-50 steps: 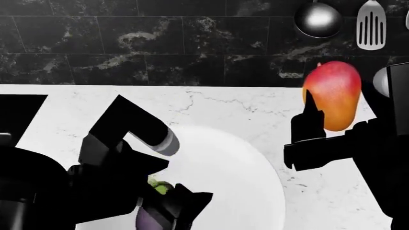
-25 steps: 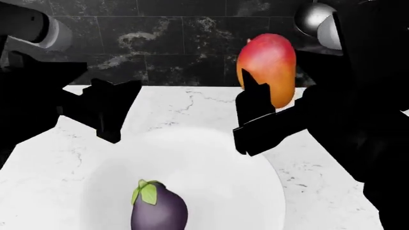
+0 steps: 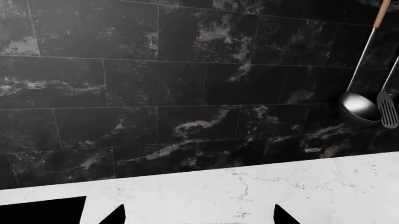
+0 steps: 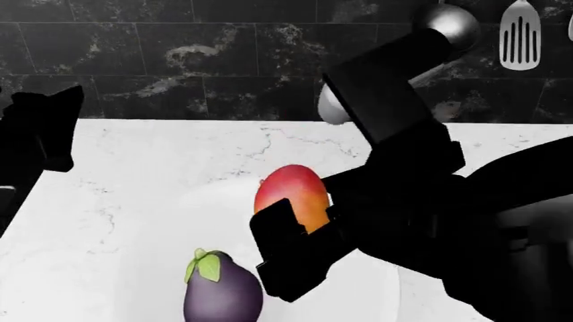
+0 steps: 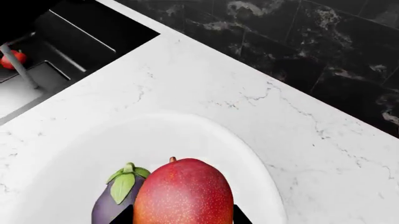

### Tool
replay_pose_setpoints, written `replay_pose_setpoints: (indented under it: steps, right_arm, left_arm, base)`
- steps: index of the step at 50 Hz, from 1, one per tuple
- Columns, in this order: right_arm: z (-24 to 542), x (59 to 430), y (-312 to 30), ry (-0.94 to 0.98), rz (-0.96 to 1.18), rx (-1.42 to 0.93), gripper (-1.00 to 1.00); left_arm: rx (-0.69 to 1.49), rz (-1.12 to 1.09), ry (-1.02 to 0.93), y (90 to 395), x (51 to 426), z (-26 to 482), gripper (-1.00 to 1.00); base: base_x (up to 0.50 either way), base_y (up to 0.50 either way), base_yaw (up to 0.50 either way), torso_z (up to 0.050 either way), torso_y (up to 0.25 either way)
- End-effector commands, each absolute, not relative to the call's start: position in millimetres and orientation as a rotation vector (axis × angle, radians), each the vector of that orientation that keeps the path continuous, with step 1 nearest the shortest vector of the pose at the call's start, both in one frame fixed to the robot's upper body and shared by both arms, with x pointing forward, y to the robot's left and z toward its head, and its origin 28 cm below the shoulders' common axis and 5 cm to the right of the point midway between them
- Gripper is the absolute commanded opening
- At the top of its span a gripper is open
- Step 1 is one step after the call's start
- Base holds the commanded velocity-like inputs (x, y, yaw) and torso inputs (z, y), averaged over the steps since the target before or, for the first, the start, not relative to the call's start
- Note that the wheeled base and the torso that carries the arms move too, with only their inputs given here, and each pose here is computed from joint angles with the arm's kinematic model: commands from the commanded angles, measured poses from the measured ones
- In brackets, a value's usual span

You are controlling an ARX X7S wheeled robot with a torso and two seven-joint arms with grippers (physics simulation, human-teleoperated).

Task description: Pick the eggplants and mangos from the sink and place them in one bowl. Place the bell pepper in the other bowl. Then turn off the sink faucet.

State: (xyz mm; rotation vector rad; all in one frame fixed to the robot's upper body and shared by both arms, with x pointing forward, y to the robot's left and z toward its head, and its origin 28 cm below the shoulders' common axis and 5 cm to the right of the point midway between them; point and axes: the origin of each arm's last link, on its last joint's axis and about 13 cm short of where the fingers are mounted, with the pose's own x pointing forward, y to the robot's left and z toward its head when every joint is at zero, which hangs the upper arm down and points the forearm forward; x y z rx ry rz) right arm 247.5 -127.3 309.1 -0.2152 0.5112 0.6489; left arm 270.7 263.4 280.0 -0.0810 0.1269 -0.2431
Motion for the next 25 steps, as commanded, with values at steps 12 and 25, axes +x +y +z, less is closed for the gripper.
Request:
replay_pose_setpoints:
  steps: [12,25]
  right_arm:
    - [296,273,-114,0.7,0.667,-0.297,-1.0]
    - [277,286,-110,0.733,0.674,-0.29,-1.0]
  left_arm:
    - [-0.113,-0.192,0.13,277,266,266,1.0]
    - [-0.118,-0.184,0.13,280,264,264,1.0]
  base:
    - [0.0,0.0,0.0,0.0,0.001]
    - [0.0,0.0,0.0,0.0,0.0]
